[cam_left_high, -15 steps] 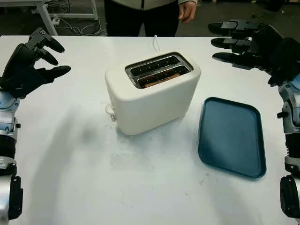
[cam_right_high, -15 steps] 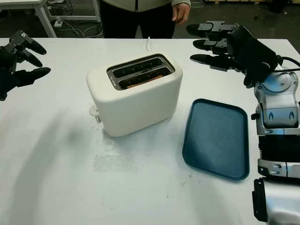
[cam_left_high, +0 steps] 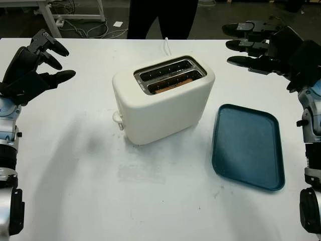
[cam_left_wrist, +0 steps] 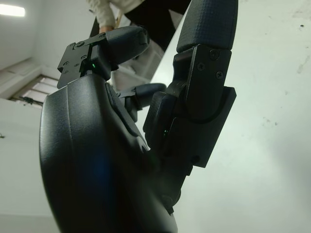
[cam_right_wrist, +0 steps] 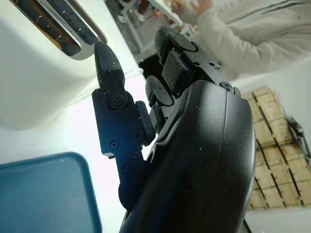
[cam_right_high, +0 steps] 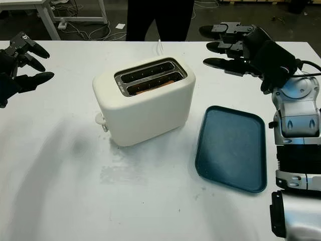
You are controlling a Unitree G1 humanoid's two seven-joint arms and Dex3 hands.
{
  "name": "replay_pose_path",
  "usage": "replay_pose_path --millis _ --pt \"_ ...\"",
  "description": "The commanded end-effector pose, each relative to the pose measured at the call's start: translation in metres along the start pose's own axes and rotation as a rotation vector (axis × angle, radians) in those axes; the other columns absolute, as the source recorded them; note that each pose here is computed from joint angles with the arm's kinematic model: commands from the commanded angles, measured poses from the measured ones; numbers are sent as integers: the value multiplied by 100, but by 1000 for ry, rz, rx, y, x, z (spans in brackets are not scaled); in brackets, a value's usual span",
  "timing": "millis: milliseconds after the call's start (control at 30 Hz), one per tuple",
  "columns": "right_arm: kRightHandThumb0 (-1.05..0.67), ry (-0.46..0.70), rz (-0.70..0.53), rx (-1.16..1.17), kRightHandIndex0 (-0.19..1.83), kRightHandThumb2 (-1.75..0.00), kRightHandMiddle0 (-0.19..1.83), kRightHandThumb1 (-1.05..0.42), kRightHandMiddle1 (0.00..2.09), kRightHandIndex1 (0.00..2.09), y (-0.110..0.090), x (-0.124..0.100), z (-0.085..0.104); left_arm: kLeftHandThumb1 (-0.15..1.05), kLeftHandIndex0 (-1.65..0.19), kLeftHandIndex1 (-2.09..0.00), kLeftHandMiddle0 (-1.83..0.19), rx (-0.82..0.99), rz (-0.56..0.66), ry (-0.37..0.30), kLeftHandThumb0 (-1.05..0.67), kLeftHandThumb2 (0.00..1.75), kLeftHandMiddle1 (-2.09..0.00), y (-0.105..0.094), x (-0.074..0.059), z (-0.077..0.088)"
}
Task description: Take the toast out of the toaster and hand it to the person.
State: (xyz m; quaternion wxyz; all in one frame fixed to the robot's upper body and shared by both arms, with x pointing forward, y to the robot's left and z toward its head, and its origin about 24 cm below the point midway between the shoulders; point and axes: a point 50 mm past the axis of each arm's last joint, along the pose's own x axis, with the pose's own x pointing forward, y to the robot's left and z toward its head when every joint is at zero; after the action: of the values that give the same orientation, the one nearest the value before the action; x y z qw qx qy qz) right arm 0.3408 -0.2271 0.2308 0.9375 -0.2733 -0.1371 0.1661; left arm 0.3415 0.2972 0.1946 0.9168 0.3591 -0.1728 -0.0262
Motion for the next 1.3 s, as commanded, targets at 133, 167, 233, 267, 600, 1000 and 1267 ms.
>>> replay_pose_path --millis 133,167,233,267,600,1000,1267 --pt "-38 8 0 8 50 -5 53 -92 0 10 0 -2 -2 92 -3 -168 -14 -1 5 -25 -105 28 -171 1 3 6" --pt "-38 10 0 14 50 -5 53 -92 0 10 0 -2 -2 92 -3 -168 -14 -2 5 -25 -105 28 -170 1 3 6" --pt "-38 16 -2 18 49 -4 53 -92 0 10 0 -2 -2 92 -3 -167 -14 -3 5 -25 -105 27 -170 1 3 6" --pt "-38 16 -3 18 49 -4 53 -92 0 9 0 -2 -3 92 -4 -167 -14 -4 6 -27 -105 27 -170 1 3 6" --pt "-36 6 -2 13 50 -4 53 -92 0 9 1 -2 -2 92 0 -171 -13 12 9 -22 -105 31 -172 2 1 4" --pt "-36 13 -5 10 51 -4 54 -92 0 8 0 -2 -3 92 -2 -170 -16 10 8 -25 -105 30 -171 1 2 4" --pt "-36 17 -2 -2 52 -5 52 -92 0 8 0 -2 -2 92 -3 -170 -16 7 8 -15 -105 30 -172 2 2 3"
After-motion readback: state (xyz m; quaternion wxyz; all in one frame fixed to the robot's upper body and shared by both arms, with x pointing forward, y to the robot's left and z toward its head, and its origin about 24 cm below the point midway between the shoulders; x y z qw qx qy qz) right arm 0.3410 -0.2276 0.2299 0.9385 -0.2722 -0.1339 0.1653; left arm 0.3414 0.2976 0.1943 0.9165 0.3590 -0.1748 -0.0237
